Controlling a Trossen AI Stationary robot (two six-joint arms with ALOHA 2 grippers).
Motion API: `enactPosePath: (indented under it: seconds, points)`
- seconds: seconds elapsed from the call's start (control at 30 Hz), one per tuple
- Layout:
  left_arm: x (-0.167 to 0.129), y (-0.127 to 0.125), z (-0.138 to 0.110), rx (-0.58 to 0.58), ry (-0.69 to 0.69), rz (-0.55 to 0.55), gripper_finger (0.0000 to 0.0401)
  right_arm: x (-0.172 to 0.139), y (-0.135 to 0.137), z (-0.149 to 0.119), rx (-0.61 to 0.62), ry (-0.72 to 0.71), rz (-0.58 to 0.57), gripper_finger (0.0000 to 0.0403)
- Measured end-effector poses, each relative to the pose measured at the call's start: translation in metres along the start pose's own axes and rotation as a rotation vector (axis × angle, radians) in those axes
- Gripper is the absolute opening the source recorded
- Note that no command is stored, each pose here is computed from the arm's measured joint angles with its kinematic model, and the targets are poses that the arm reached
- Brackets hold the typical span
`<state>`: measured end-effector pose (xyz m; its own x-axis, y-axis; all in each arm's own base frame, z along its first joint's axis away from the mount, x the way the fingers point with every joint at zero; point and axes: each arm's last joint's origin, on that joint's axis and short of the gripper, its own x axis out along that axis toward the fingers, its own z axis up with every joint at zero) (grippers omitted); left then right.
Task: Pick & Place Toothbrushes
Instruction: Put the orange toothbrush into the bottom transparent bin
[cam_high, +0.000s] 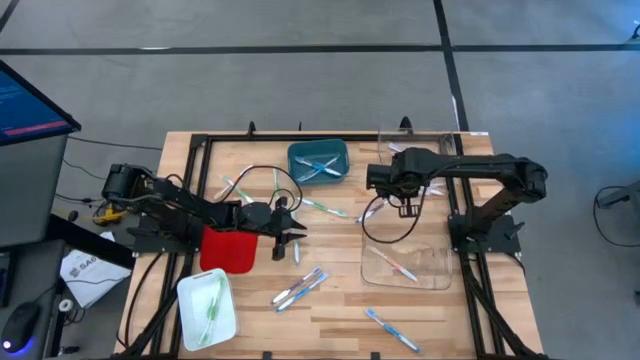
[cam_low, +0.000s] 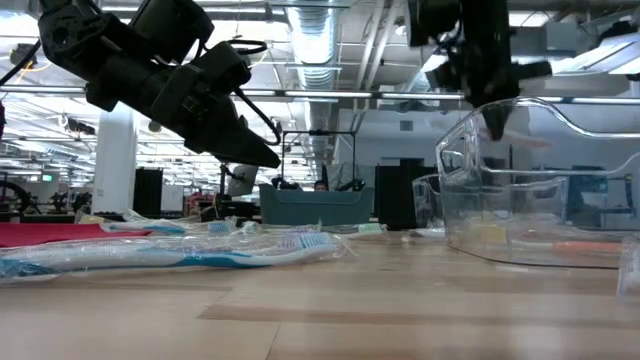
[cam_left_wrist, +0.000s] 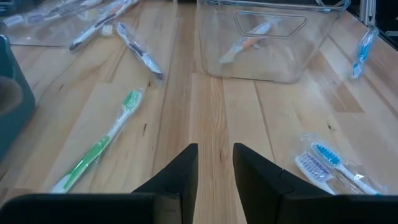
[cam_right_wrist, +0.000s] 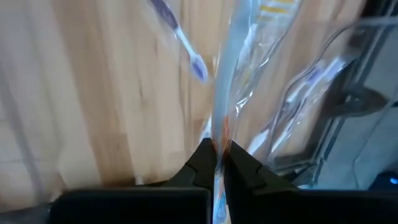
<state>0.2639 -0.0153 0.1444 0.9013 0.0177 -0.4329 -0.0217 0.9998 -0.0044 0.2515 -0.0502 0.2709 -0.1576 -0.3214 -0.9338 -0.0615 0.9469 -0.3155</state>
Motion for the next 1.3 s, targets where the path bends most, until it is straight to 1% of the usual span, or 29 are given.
enactPosePath:
  seconds: [0.2,0.3,0.4,0.53,0.67,0.9,1.03,1.13,1.3]
  points:
    - [0.0,0.0,0.0,-0.016,-0.003,-0.001,0.0094,-0.04,0.024,0.004,-0.002,-0.101,-0.025,0.0006]
    - [0.0,0.0,0.0,-0.021,-0.005,-0.001,0.0094,-0.054,0.039,0.005,0.018,-0.154,-0.028,0.0006]
    - [0.0,0.0,0.0,-0.026,-0.005,-0.002,0.0094,-0.064,0.054,0.002,0.054,-0.174,-0.026,0.0006]
    - [0.0,-0.003,0.0,-0.022,-0.005,-0.013,0.0094,-0.07,0.074,-0.003,0.146,-0.179,-0.009,0.0006]
    - [0.0,-0.003,0.001,-0.021,-0.013,-0.015,0.0094,-0.076,0.093,-0.007,0.201,-0.189,0.033,0.0006]
    - [0.0,-0.003,0.002,-0.019,-0.02,-0.014,0.0094,-0.081,0.119,-0.012,0.245,-0.196,0.088,0.0006]
    - [0.0,-0.003,0.002,-0.019,-0.022,-0.014,0.0094,-0.085,0.131,-0.011,0.279,-0.242,0.138,0.0006]
    - [0.0,-0.004,0.002,-0.02,-0.024,-0.017,0.0094,-0.088,0.138,-0.01,0.297,-0.279,0.162,0.0006]
    - [-0.001,-0.014,0.002,-0.022,-0.023,-0.049,0.0094,-0.089,0.144,-0.012,0.312,-0.288,0.172,0.0006]
